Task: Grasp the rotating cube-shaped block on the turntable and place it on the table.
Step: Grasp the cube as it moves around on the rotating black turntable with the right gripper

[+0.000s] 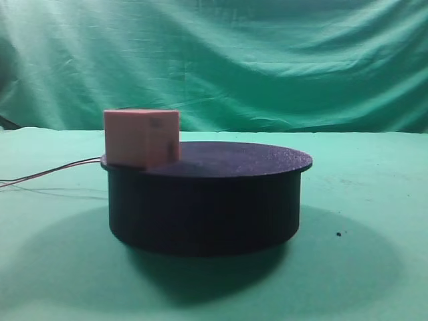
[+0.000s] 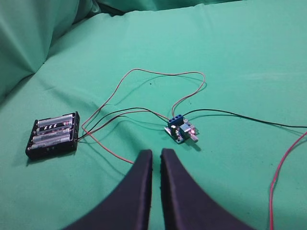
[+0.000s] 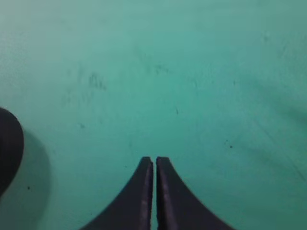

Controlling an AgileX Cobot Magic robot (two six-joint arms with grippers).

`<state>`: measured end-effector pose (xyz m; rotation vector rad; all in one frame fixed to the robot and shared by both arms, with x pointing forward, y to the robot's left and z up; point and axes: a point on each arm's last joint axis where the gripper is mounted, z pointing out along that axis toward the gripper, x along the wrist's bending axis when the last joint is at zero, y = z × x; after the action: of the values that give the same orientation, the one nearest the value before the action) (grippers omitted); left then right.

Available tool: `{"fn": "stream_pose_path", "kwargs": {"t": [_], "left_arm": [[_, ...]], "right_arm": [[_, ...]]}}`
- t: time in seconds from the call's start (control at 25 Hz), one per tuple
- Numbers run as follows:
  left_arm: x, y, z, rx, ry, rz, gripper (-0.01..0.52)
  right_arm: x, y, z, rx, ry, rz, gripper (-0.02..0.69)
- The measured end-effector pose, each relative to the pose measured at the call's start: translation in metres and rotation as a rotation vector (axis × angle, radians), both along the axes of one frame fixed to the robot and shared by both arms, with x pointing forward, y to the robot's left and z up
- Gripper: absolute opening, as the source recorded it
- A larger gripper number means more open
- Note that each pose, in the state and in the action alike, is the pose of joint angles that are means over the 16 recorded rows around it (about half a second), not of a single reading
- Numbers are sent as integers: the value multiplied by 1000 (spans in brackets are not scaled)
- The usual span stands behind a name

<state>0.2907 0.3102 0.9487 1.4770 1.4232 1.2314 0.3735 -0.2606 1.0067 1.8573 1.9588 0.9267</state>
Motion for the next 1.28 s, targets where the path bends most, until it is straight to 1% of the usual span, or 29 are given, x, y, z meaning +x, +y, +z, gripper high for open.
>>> {"fn": "stream_pose_path", "kwargs": {"t": [0.28, 0.44, 0.52, 0.64, 0.8, 0.96, 1.08, 1.16, 1.28], "left_arm": [[0, 0, 0, 0, 0, 0, 0], [0, 0, 0, 0, 0, 0, 0], [0, 0, 0, 0, 0, 0, 0], [0, 0, 0, 0, 0, 0, 0], [0, 0, 0, 0, 0, 0, 0], [0, 0, 0, 0, 0, 0, 0], [0, 0, 0, 0, 0, 0, 0], [0, 0, 0, 0, 0, 0, 0], [0, 0, 0, 0, 0, 0, 0]], "right_arm": [[25, 35, -6, -38, 156, 183, 0], [32, 64, 0, -51, 179, 301, 6], [33, 79, 5, -55, 177, 357, 29], [35, 100, 13, -59, 171, 425, 106], [38, 122, 20, -73, 179, 492, 263], [44, 141, 17, -108, 214, 540, 420], [51, 151, 10, -134, 254, 558, 508], [56, 157, 4, -151, 282, 561, 526], [63, 163, -5, -179, 321, 559, 491]]}}
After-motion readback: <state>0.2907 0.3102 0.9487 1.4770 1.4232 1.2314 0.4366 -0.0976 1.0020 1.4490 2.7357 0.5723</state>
